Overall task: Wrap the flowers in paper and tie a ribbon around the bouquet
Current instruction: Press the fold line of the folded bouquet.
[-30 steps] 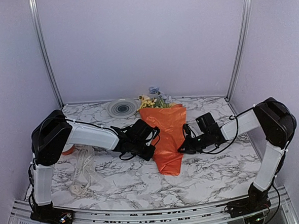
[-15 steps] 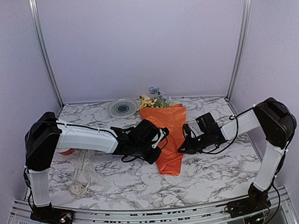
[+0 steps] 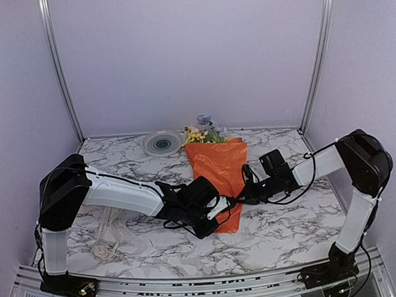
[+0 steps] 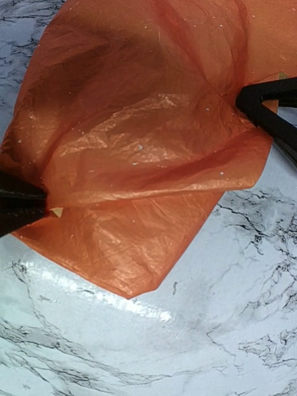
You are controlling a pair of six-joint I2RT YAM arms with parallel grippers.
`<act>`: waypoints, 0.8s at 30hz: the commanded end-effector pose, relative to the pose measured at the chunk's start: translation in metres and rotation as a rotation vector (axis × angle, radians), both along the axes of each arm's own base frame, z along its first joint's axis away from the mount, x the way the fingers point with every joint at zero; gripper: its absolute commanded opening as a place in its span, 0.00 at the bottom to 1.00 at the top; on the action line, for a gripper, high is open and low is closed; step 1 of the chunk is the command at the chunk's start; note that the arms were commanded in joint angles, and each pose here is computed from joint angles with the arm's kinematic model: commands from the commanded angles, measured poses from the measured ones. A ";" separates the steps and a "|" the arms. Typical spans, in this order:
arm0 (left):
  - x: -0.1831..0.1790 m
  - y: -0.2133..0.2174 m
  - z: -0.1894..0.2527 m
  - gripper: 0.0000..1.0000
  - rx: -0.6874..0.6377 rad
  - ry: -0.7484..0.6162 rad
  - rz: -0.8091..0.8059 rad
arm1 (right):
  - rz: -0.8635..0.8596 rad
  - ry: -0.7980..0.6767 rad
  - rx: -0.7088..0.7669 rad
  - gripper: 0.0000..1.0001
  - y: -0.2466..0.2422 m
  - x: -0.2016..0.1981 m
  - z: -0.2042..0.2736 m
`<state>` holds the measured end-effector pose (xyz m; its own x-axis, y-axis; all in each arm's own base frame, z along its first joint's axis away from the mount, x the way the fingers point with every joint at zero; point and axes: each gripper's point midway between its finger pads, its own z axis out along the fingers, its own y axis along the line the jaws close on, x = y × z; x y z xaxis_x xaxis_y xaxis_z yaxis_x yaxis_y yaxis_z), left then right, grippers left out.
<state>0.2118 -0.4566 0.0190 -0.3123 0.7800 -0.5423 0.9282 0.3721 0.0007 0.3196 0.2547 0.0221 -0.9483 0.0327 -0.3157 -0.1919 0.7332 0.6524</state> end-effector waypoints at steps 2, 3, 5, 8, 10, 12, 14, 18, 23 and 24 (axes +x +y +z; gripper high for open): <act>-0.042 0.043 -0.026 0.04 0.125 0.157 -0.074 | 0.002 0.033 -0.027 0.00 -0.003 -0.003 -0.010; -0.047 0.044 -0.022 0.03 0.117 0.172 -0.096 | 0.002 0.034 -0.026 0.00 -0.003 -0.003 -0.010; -0.058 0.038 -0.003 0.03 0.058 0.196 -0.162 | 0.003 0.036 -0.026 0.00 -0.003 -0.004 -0.010; -0.066 0.020 0.044 0.04 -0.090 0.180 -0.260 | 0.006 0.042 -0.027 0.00 -0.003 -0.004 -0.012; -0.056 0.010 0.068 0.05 -0.160 0.136 -0.257 | 0.004 0.041 -0.026 0.00 -0.004 -0.005 -0.012; -0.034 0.000 0.079 0.06 -0.199 0.090 -0.203 | 0.003 0.039 -0.023 0.00 -0.003 -0.004 -0.012; 0.006 -0.004 0.074 0.06 -0.190 -0.008 -0.062 | 0.003 0.038 -0.020 0.00 -0.002 -0.004 -0.011; 0.047 -0.009 0.031 0.06 -0.089 -0.091 0.062 | 0.008 0.036 -0.020 0.00 -0.001 -0.004 -0.010; 0.042 -0.006 -0.010 0.06 0.001 -0.068 0.046 | 0.030 0.013 -0.002 0.00 0.002 -0.003 0.000; 0.040 -0.003 -0.014 0.06 0.019 -0.069 0.039 | 0.034 0.005 0.002 0.01 0.003 -0.002 0.003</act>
